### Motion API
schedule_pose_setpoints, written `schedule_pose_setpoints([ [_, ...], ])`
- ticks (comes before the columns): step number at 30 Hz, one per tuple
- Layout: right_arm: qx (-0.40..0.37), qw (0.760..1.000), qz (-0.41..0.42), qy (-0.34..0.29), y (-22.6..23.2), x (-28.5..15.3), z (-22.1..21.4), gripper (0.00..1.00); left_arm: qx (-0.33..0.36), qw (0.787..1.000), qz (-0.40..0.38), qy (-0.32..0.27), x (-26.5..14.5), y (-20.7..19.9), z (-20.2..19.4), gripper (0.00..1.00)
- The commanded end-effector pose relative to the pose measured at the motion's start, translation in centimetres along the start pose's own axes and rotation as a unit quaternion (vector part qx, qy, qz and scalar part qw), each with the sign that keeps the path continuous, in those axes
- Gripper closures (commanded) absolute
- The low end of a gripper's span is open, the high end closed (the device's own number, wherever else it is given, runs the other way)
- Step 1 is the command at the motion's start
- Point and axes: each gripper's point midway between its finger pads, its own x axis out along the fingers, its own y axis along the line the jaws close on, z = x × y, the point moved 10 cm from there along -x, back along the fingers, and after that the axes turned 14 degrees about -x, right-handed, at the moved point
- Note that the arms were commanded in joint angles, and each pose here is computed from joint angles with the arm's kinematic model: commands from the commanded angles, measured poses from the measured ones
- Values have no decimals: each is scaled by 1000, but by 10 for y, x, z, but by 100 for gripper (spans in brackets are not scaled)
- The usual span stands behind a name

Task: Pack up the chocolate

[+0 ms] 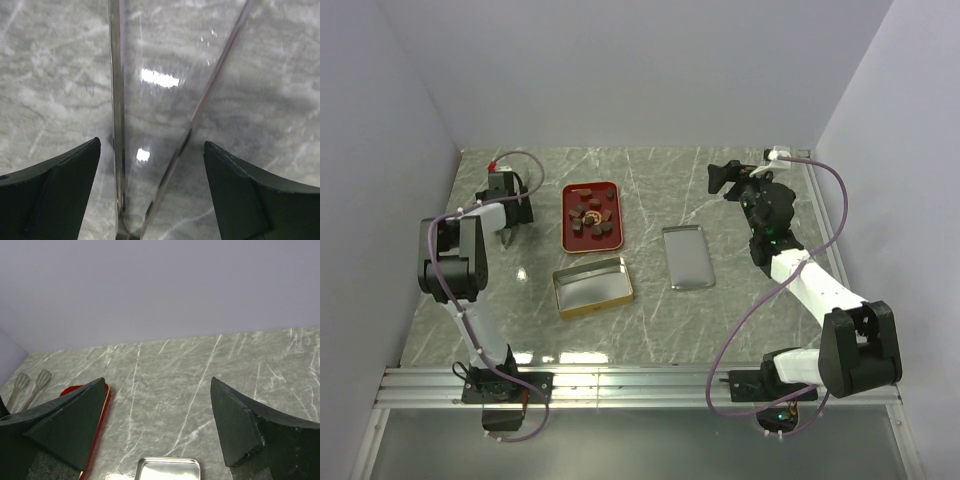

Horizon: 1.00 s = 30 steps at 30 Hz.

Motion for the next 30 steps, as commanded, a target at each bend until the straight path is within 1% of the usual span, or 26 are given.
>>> schedule_pose_setpoints([
  [1, 5, 1000, 8, -27, -1, -1, 7, 9, 13, 1000, 24, 12, 6, 0, 5, 10],
  [5, 7, 1000, 7, -27, -2, 0, 6, 9, 15, 1000, 13, 23, 9, -3, 2, 12],
  [7, 7, 1000, 5, -26, -3, 0, 4, 10, 17, 999, 13, 25, 10, -3, 1, 15],
  [8, 8, 1000, 7, -26, -2, -1, 4, 10, 19, 999, 14, 30, 12, -2, -1, 21],
  [10, 8, 1000, 8, -26, -3, -1, 4, 10, 20, 999, 12, 33, 12, -3, -1, 29],
  [11, 8, 1000, 8, -27, -3, -1, 4, 10, 21, 999, 12, 35, 13, -3, -1, 37],
  [15, 8, 1000, 7, -26, -3, -1, 3, 10, 20, 999, 9, 30, 9, -4, 1, 48],
  [19, 8, 1000, 8, -23, -3, 0, 2, 10, 19, 1000, 16, 5, -6, -6, 5, 49],
  [20, 8, 1000, 9, -23, -3, 1, 2, 10, 15, 1000, 15, -10, -16, -6, 12, 49],
  [22, 8, 1000, 10, -22, -3, 1, 2, 10, 16, 1000, 12, -19, -26, -8, 12, 49],
  [26, 9, 1000, 13, -21, -2, 3, 2, 11, 7, 998, 7, -55, -55, -8, 23, 49],
  [27, 9, 1000, 14, -19, -2, 3, 1, 11, 15, 998, -1, -57, -61, -16, 18, 49],
  [30, 12, 1000, 24, -17, 0, 6, 1, 11, 11, 997, -15, -68, -77, -19, 21, 48],
])
